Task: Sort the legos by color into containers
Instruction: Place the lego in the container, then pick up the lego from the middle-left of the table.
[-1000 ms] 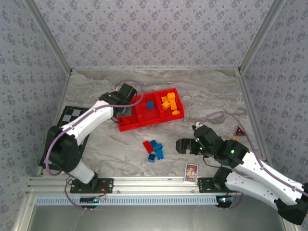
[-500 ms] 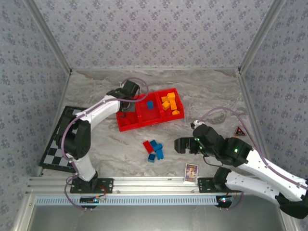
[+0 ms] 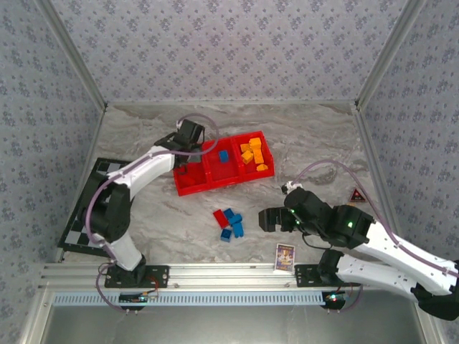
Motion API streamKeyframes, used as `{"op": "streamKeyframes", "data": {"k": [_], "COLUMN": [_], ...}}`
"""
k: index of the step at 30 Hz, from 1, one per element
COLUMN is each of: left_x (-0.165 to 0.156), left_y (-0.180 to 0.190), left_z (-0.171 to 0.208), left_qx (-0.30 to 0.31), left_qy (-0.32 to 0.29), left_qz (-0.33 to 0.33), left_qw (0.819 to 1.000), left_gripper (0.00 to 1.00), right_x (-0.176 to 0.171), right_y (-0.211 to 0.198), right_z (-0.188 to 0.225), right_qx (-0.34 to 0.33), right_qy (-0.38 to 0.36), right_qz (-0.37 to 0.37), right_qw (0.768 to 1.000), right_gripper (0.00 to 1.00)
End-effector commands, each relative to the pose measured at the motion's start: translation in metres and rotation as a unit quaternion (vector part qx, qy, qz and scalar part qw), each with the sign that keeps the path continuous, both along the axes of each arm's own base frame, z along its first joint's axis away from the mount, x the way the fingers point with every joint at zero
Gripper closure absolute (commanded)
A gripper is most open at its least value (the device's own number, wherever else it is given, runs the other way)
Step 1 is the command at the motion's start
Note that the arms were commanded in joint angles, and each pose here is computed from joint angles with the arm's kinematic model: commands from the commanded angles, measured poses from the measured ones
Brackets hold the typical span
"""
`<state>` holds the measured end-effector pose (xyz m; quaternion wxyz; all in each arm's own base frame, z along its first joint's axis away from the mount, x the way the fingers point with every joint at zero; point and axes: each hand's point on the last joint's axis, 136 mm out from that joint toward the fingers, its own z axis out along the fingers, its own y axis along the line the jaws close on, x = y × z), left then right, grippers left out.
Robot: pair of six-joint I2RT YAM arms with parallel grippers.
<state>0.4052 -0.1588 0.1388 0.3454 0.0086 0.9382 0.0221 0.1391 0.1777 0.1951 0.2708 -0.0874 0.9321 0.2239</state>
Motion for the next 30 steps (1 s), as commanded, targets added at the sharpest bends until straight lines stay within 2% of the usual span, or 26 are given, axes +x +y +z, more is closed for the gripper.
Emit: {"op": "streamKeyframes", "data": {"k": [1,7,13,20,25,30], "left_x": [-0.006,-0.045,-0.096,-0.148,-0.175,-0.192], "left_y": [-0.004,-0.017,-0.041,-0.046,-0.058,-0.076], "left_z": [0.039,0.044,0.027,-0.021,-0.05,-0.07], "left_qx": [-0.041,-0.062,-0.071,-0.116,-0.161,-0.153], "left_qy": [-0.051,-0.041,0.007,0.115,0.155,0.183], "left_qz": [-0.015,-0.063,-0.114,-0.07,-0.025,-0.013], "left_qw": [0.998,0.995,0.991,0.984,0.974,0.971], "left_gripper": [0.32,0.11,0.01,0.0,0.0,0.03], "right_x": [0.002,0.005,0.007,0.011,0.012,0.011], "right_y": [-0.004,0.003,0.018,0.027,0.028,0.029], "right_z": [-0.003,-0.008,-0.013,-0.018,-0.022,-0.027], "right_qx": [-0.009,-0.011,-0.018,-0.03,-0.037,-0.034], "right_qy": [-0.001,0.002,0.011,0.014,0.016,0.02], "right_qz": [-0.015,-0.012,0.01,0.018,0.015,0.014], "right_qw": [1.0,1.0,1.0,0.999,0.999,0.999], "right_gripper": [0.0,0.0,0.0,0.0,0.0,0.0]}}
